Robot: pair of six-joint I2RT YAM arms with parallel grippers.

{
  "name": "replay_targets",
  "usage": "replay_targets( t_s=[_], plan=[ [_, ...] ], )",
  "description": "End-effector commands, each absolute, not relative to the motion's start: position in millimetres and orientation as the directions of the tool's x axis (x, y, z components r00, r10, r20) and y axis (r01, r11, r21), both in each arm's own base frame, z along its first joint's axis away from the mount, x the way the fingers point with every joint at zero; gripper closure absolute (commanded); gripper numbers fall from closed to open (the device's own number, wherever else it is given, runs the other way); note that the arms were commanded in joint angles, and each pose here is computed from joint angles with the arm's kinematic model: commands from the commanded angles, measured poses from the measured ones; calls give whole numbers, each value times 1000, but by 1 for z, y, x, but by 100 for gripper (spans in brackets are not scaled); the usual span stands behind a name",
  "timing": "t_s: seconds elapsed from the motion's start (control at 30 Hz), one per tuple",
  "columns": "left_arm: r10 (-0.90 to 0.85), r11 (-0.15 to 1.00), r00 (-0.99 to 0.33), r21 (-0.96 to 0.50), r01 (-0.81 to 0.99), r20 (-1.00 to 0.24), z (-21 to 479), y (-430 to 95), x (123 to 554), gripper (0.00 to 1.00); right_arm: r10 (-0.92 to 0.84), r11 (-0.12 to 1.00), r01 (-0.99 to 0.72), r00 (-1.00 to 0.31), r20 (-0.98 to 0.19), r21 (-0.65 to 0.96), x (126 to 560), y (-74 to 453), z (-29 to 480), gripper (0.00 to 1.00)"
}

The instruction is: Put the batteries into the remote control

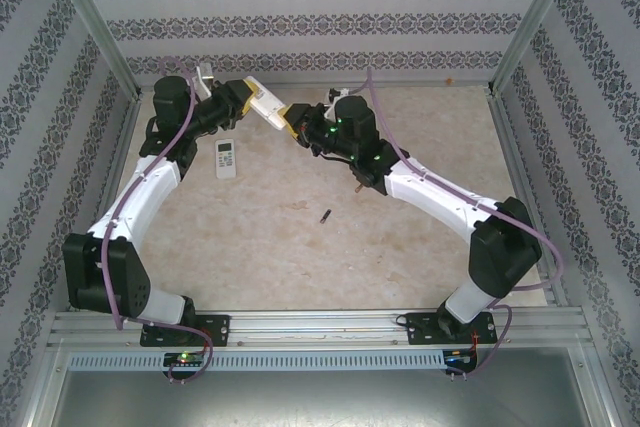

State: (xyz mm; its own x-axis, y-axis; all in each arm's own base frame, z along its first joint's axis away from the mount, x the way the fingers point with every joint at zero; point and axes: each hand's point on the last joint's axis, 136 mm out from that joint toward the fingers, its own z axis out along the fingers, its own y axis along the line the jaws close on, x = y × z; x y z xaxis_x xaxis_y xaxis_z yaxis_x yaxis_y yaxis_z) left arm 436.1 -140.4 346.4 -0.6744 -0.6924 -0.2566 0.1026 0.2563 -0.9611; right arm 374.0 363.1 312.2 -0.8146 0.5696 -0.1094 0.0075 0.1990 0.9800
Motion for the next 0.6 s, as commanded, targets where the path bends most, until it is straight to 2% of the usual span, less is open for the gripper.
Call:
replay_targets(
  t_s=[0.0,0.07,0.2,0.33,0.4,0.47,0.57],
  plan=[
    [-793,213,-495,-923,321,-355,430,-112,447,100,494,346,121,-867,-71,931,344,358,248,77],
    [-799,208,-491,-925,317,-348,428,-110,448,100,503,333,117,-862,-71,936,344,354,249,76],
    [-798,194,-500,-929,316,-337,426,-111,450,100,494,323,63,-862,-111,944,348,356,262,89],
    [-798,215,-493,-928,304,-346,420,-110,448,100,480,338,39,-867,-137,940,347,355,264,90],
    [-787,253,-493,-923,289,-370,412,-109,448,100,470,405,45,-867,-166,913,344,344,250,90],
    [-760,330,-501,-910,252,-414,396,-108,445,100,430,539,23,-867,-251,842,342,325,231,87],
    [-700,439,-538,-877,196,-470,366,-109,438,100,338,658,-58,-869,-363,751,340,305,219,78]
  ],
)
